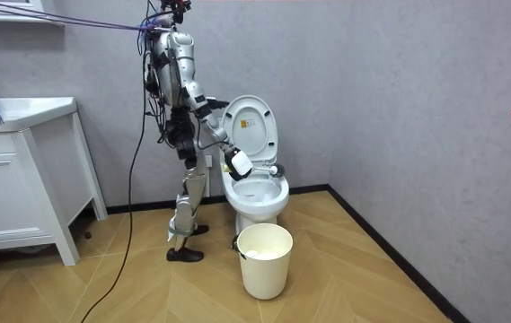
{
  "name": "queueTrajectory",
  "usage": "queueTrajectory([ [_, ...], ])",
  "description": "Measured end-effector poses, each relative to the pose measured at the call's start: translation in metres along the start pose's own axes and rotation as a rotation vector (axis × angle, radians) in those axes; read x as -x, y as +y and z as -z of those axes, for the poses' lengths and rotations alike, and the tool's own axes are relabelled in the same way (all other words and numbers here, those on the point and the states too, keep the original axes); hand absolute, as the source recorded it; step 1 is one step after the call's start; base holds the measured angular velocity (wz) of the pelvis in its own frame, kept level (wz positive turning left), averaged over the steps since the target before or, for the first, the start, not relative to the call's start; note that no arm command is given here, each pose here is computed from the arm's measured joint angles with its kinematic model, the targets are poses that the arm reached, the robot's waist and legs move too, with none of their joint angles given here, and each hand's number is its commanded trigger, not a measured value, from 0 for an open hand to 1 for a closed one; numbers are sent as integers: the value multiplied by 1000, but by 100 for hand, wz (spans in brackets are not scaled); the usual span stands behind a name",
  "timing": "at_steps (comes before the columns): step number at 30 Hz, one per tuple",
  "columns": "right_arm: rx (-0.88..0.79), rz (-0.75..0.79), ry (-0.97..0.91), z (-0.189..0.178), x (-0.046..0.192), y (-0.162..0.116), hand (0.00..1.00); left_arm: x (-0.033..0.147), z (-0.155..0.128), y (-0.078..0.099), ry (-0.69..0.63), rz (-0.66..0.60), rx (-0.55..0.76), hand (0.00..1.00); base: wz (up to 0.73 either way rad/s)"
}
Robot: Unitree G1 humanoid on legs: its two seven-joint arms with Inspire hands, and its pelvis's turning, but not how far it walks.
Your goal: Brush toilet
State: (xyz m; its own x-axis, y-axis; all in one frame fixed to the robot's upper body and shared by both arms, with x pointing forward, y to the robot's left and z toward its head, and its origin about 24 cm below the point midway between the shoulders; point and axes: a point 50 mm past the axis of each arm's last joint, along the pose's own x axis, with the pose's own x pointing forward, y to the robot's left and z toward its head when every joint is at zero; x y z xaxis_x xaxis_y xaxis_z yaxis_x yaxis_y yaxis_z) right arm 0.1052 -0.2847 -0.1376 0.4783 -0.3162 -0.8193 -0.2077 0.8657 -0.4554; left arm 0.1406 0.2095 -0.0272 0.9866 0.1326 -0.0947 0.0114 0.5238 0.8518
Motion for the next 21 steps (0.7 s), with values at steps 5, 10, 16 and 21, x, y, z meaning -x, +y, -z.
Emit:
queueTrajectory([
  [5, 39, -22, 19, 4, 0, 0, 100, 2, 2, -1, -21, 45, -54, 0, -1],
  [10, 69, -21, 36, 7, 1, -2, 100, 2, 3, -4, -24, 83, -97, 0, -5],
  [16, 93, -15, 51, 9, 1, -5, 100, 11, 24, -15, 39, 174, -167, 0, -7],
  [21, 191, -4, 65, 11, 1, -12, 100, 12, 31, -19, 55, 183, -199, 0, -7],
])
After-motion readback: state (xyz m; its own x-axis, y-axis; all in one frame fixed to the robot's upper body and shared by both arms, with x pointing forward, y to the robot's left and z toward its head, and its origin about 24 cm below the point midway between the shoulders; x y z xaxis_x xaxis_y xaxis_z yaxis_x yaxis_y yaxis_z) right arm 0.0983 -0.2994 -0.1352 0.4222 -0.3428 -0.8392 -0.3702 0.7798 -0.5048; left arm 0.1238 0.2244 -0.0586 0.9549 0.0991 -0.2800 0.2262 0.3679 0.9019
